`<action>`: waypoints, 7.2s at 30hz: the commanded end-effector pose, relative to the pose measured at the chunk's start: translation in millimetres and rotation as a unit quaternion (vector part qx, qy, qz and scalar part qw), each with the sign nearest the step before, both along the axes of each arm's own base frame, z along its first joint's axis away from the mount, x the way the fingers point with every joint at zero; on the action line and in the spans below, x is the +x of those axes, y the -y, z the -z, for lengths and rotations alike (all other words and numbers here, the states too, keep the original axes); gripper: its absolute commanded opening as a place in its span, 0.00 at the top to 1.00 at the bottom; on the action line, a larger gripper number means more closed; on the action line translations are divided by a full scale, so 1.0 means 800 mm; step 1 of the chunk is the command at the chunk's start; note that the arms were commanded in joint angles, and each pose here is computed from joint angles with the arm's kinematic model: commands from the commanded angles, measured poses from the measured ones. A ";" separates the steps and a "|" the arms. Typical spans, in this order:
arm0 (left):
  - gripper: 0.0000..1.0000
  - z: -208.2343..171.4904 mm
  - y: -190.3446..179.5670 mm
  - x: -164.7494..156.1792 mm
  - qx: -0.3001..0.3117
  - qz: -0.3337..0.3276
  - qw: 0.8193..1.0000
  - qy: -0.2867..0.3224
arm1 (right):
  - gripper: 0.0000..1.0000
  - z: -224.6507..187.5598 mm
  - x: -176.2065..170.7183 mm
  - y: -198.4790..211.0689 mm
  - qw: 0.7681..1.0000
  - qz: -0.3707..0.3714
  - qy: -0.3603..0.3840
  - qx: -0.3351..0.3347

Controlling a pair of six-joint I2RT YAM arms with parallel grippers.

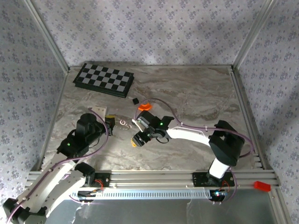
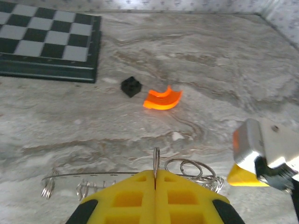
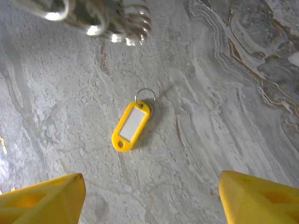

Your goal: Put the keys on the keyring

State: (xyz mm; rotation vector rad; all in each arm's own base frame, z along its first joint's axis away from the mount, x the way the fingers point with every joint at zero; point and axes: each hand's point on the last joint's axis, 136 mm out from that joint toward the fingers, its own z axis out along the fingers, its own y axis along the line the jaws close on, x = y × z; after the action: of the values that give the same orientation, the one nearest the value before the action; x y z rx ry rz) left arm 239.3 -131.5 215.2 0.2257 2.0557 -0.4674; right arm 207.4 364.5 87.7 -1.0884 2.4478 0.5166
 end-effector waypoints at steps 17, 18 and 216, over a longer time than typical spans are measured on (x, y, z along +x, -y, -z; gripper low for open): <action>1.00 -0.015 -0.047 -0.008 -0.037 -0.067 0.997 0.024 | 0.48 0.019 0.013 -0.055 0.997 0.025 0.025 -0.071; 1.00 -0.016 -0.049 -0.010 -0.038 -0.067 0.997 0.026 | 0.49 0.022 0.013 -0.056 0.996 0.028 0.024 -0.076; 1.00 -0.064 0.035 -0.050 -0.176 0.128 0.974 0.066 | 0.53 0.059 -0.023 0.097 0.973 -0.168 0.157 -0.019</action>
State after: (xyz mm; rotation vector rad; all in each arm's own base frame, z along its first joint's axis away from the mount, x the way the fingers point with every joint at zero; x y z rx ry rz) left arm 204.7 -158.1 241.9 0.2622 1.8690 -0.9244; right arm 182.3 286.7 44.7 -1.4382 2.0785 0.4345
